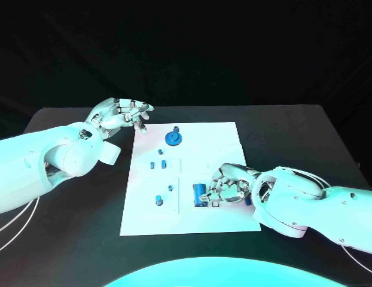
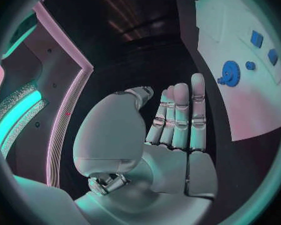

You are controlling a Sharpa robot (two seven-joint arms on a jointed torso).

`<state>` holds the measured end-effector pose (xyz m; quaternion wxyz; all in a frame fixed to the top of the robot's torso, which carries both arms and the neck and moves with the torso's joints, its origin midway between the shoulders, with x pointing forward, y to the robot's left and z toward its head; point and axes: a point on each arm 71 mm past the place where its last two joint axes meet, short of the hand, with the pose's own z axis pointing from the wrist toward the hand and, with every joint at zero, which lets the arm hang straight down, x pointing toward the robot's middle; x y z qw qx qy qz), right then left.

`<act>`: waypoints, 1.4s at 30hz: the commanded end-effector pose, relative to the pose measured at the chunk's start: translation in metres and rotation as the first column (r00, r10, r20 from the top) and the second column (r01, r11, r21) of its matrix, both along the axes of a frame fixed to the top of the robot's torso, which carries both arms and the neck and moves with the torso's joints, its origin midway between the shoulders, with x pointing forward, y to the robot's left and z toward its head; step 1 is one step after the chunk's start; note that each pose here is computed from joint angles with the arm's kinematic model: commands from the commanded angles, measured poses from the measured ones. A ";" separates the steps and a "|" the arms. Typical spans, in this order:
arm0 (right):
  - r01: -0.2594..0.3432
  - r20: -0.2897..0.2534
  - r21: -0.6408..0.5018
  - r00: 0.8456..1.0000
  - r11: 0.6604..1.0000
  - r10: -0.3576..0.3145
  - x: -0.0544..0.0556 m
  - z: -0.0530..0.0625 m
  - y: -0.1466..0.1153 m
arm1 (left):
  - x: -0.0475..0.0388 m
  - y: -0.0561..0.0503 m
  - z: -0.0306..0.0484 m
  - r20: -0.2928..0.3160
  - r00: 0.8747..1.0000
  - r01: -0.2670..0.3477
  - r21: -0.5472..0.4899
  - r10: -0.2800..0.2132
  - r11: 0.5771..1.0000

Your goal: Assemble the parts on the task board

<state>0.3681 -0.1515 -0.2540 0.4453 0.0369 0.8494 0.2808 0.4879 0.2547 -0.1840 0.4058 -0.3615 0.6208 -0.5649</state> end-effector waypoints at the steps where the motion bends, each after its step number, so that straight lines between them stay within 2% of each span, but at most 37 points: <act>1: -0.011 0.011 -0.024 1.000 1.000 0.011 -0.001 -0.001 -0.002 | -0.0005 -0.002 0.0007 0.000 1.000 0.017 -0.011 -0.017 1.000; 20: 0.000 0.024 0.000 1.000 1.000 0.000 -0.006 0.002 -0.009 | -0.0006 -0.001 0.0006 0.000 1.000 0.016 -0.009 -0.016 1.000; 26: -0.011 0.009 0.016 1.000 1.000 0.011 -0.009 0.004 -0.005 | -0.0006 -0.001 0.0006 -0.001 1.000 0.017 -0.010 -0.017 1.000; 35: -0.016 -0.015 0.013 1.000 1.000 0.016 -0.010 -0.001 -0.003 | -0.0008 -0.001 0.0007 0.000 1.000 0.016 -0.010 -0.016 1.000; 42: -0.003 -0.004 0.012 1.000 1.000 0.003 -0.008 -0.004 0.001 | -0.0009 -0.001 0.0008 0.000 1.000 0.016 -0.010 -0.016 1.000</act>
